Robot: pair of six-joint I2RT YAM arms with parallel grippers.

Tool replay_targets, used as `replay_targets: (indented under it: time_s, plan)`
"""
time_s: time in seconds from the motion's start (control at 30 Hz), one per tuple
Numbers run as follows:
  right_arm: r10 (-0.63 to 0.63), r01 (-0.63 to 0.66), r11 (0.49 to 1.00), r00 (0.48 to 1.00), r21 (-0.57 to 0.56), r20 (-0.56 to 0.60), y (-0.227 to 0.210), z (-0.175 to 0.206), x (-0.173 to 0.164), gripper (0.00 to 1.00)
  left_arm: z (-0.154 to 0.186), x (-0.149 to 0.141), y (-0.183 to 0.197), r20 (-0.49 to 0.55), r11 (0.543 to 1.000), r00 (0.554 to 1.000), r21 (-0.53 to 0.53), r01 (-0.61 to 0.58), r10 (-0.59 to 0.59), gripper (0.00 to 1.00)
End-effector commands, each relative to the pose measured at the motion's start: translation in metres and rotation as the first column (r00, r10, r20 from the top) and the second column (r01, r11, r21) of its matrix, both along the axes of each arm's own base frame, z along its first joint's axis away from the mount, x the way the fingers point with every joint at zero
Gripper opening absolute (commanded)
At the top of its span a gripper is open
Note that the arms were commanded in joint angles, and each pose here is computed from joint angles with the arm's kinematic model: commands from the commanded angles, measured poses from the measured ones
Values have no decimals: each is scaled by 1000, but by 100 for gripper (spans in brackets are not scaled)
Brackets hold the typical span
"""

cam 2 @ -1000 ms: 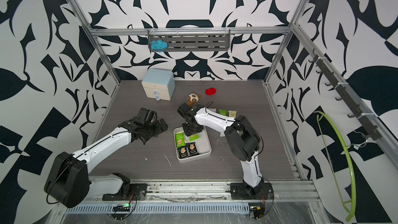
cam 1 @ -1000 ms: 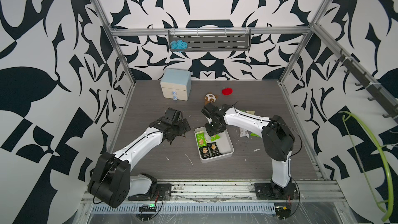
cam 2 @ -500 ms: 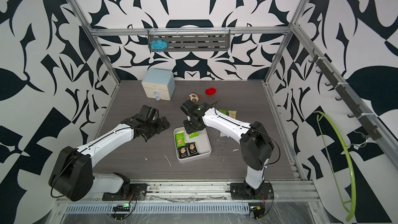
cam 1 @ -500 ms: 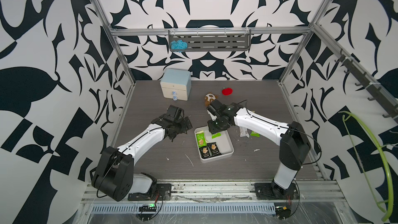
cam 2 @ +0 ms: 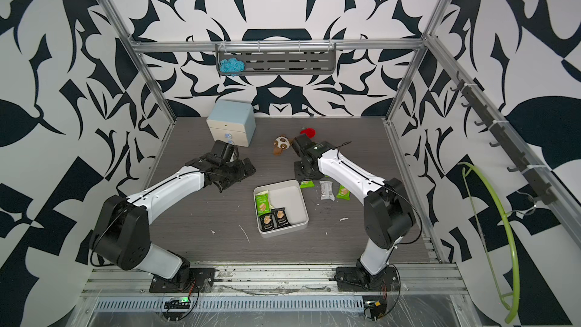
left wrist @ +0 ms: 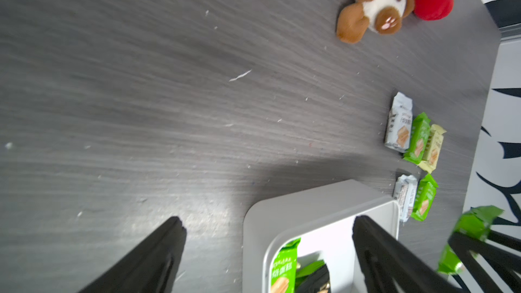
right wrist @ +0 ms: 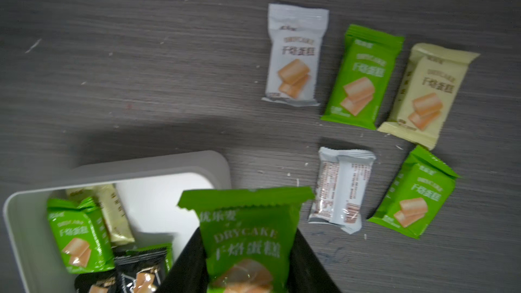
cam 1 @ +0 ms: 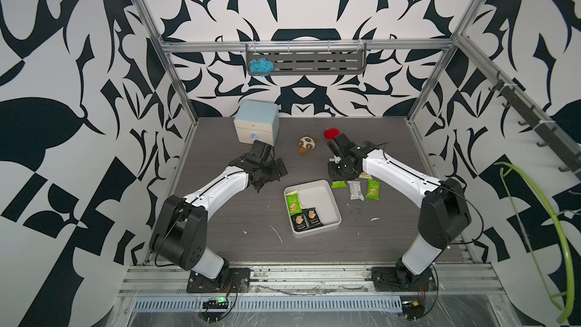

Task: Take the cookies out of the storage box
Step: Place the cookie at the center of the board.

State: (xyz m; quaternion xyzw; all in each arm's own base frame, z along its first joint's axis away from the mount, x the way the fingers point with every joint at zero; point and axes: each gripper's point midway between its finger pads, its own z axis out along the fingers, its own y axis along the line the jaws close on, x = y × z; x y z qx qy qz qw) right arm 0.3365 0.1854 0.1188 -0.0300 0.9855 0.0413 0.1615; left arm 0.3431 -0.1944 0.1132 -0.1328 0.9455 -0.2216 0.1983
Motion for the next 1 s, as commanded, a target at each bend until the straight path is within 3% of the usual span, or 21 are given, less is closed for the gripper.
replay_targets:
  time_s: [0.0,0.43,0.67,0.97]
  plan:
    - [-3,3,1000,1000,-12,6,-11,1,2,42,3,8,-8,3,999,999,-4,38,-38,99]
    - [-15,11,999,989,-30,-146,-17,-67,-4,42,0,20,-17,-13,998,998,-4,67,-68,99]
    - [-22,15,999,983,-40,-180,-16,-86,-4,43,1,21,-17,-13,997,997,6,79,-79,99]
    - [-25,18,999,984,-42,-178,-16,-83,-3,57,4,14,-15,-19,996,996,5,87,-86,99]
